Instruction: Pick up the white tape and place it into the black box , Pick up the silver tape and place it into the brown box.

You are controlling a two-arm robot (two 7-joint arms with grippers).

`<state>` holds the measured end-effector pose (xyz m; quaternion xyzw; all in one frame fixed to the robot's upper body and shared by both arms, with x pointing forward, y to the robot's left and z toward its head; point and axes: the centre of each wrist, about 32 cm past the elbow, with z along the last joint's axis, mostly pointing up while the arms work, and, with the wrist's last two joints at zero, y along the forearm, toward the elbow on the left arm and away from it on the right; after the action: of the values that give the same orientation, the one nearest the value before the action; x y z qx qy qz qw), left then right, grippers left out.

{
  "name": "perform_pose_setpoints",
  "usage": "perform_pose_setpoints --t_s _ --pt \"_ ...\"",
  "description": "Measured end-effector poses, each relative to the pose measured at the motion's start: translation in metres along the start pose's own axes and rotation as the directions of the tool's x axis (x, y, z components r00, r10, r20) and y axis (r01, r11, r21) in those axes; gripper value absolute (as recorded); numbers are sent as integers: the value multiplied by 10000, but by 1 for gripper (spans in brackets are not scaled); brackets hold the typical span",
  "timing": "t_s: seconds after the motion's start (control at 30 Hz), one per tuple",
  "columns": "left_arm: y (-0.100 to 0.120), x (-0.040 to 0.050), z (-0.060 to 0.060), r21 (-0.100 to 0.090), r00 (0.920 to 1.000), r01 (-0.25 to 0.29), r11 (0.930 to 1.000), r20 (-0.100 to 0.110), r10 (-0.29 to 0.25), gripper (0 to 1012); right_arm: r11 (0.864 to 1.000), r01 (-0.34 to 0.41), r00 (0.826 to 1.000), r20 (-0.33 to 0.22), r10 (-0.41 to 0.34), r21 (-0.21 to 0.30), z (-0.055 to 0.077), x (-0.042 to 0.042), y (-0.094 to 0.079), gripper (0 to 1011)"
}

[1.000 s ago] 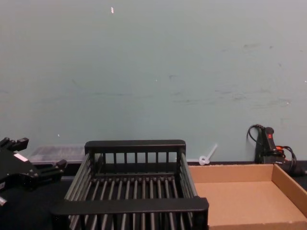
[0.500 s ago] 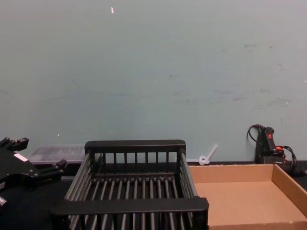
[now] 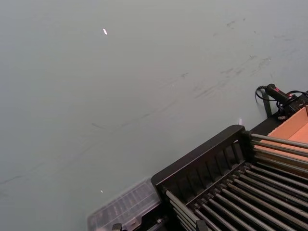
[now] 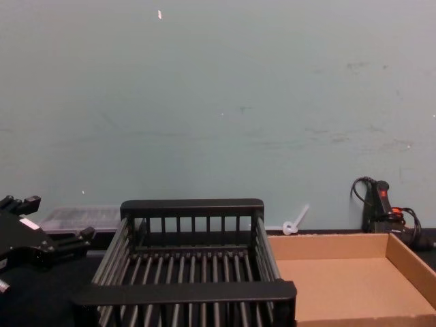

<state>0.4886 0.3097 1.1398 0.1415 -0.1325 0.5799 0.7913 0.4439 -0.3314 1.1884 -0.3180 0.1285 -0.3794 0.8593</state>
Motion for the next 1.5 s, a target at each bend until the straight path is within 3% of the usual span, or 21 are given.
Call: perform_pose_setpoints --t_s 1.5 --pt "0 0 0 0 10000 1 10000 0 -1 1001 9993 -167 9998 69 169 -326 -12 14 65 1002"
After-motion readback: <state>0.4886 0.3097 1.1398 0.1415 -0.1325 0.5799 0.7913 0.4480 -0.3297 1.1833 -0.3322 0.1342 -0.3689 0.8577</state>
